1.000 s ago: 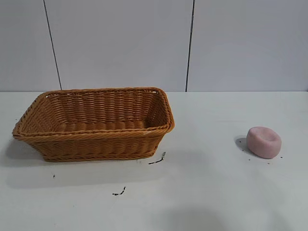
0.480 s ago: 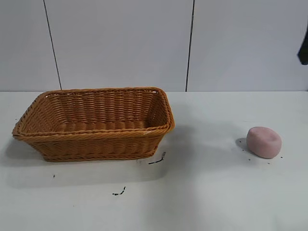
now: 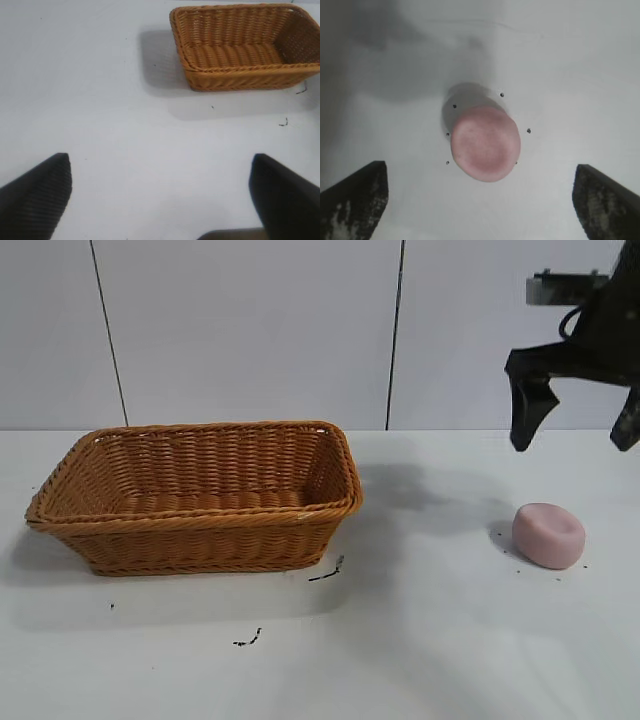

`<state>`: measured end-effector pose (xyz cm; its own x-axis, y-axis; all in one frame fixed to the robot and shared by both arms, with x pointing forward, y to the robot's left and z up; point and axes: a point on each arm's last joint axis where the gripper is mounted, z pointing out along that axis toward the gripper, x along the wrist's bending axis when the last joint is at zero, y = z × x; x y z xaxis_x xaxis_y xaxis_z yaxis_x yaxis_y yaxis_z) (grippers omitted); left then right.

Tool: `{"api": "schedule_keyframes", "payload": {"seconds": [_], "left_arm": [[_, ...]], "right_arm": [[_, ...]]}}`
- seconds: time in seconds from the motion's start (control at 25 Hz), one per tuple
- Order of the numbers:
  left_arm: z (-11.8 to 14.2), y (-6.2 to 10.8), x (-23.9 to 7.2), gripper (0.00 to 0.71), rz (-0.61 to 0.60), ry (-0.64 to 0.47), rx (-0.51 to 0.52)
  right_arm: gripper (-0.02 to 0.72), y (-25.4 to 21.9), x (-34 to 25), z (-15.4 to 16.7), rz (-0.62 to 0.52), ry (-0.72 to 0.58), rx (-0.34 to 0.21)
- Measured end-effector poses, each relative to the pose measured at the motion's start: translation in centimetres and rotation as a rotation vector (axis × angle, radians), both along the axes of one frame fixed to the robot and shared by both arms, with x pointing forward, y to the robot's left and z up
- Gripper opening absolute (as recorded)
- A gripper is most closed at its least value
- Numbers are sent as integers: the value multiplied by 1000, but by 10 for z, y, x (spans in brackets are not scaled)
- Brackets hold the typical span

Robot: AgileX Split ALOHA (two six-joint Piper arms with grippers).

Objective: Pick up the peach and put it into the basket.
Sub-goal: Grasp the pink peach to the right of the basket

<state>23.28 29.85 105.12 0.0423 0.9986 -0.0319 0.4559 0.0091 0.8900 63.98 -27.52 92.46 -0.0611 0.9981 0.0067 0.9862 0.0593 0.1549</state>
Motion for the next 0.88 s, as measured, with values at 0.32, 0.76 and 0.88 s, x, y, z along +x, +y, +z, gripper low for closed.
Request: {"api": "schedule_keyframes", "payload": {"seconds": [0.32, 0.76, 0.88], "left_arm": [[0, 0, 0, 693, 0, 0, 0], [0, 0, 0, 693, 0, 0, 0], [0, 0, 0, 693, 0, 0, 0]], "right_arm": [[695, 0, 7, -30, -1, 11, -1], [695, 0, 8, -35, -1, 3, -1], [590, 0, 8, -35, -1, 13, -1]]}}
